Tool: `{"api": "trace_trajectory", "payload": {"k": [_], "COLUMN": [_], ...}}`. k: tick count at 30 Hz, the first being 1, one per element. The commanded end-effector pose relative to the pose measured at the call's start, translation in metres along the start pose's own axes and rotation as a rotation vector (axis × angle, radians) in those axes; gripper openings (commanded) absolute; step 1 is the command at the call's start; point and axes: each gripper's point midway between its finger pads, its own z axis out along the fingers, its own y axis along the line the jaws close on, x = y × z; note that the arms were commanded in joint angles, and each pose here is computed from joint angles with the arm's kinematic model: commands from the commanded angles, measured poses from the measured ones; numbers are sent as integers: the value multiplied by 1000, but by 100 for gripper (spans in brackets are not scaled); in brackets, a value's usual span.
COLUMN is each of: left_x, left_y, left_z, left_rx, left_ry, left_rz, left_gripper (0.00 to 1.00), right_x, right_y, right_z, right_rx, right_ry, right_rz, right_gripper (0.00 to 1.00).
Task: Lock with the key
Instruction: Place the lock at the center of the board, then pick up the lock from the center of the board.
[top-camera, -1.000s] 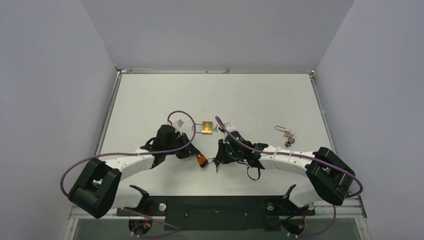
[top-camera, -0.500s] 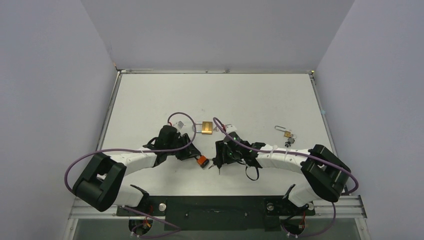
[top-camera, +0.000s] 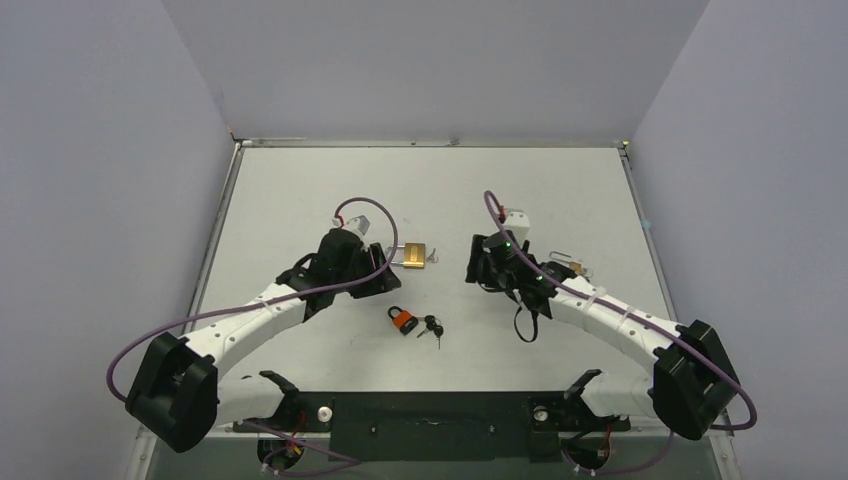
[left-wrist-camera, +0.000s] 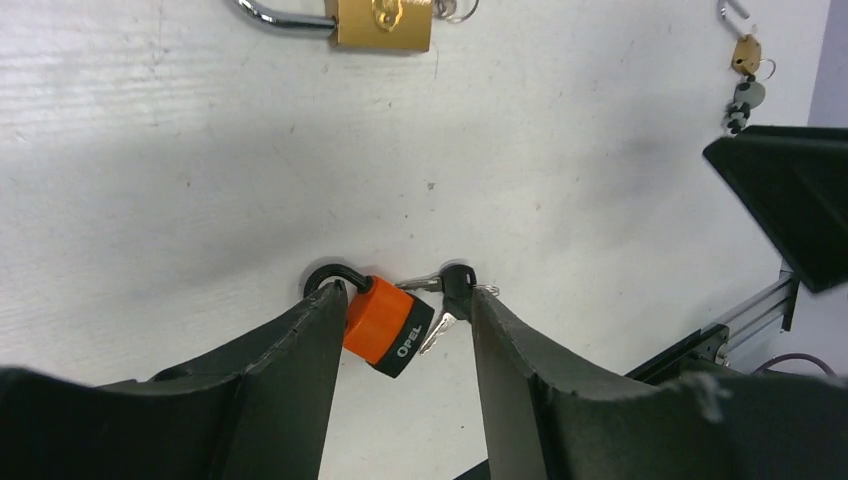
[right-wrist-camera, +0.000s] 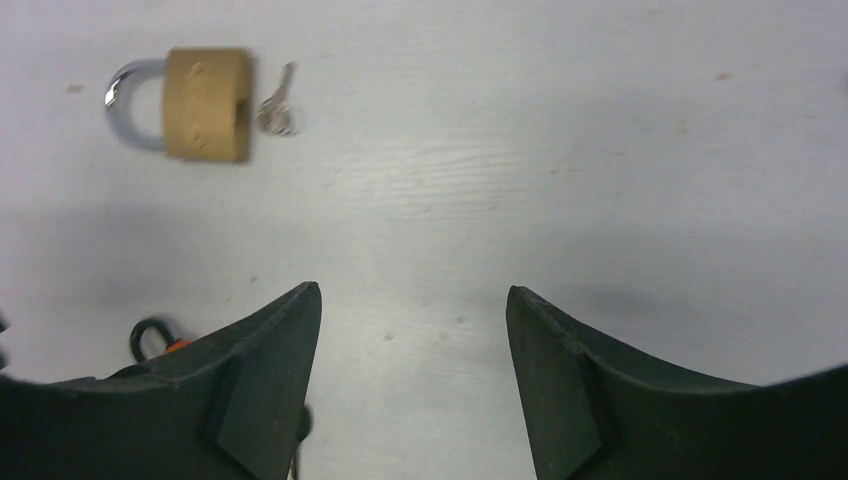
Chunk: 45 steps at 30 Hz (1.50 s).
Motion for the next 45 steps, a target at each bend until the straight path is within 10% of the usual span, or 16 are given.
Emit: {"api": "trace_trajectory", "payload": {"k": [1, 24, 45], "left_x": [-25, -41, -41], "left_y": [-20, -89, -91], "left_z": [-24, -81, -73], "left_rx": [21, 312, 311], "left_ry": [-74, -122, -91], "left_rz": [79, 155, 152], "left_gripper": [48, 58, 60], "right_x": [-36, -50, -21], "right_y": [-66, -263, -233], "right_z": [-11, 37, 68], "right_rx": [220, 533, 490], "right_ry": [-90, -106, 109], "right_rz": [134, 545, 439], "right_gripper": [64, 62, 47]}}
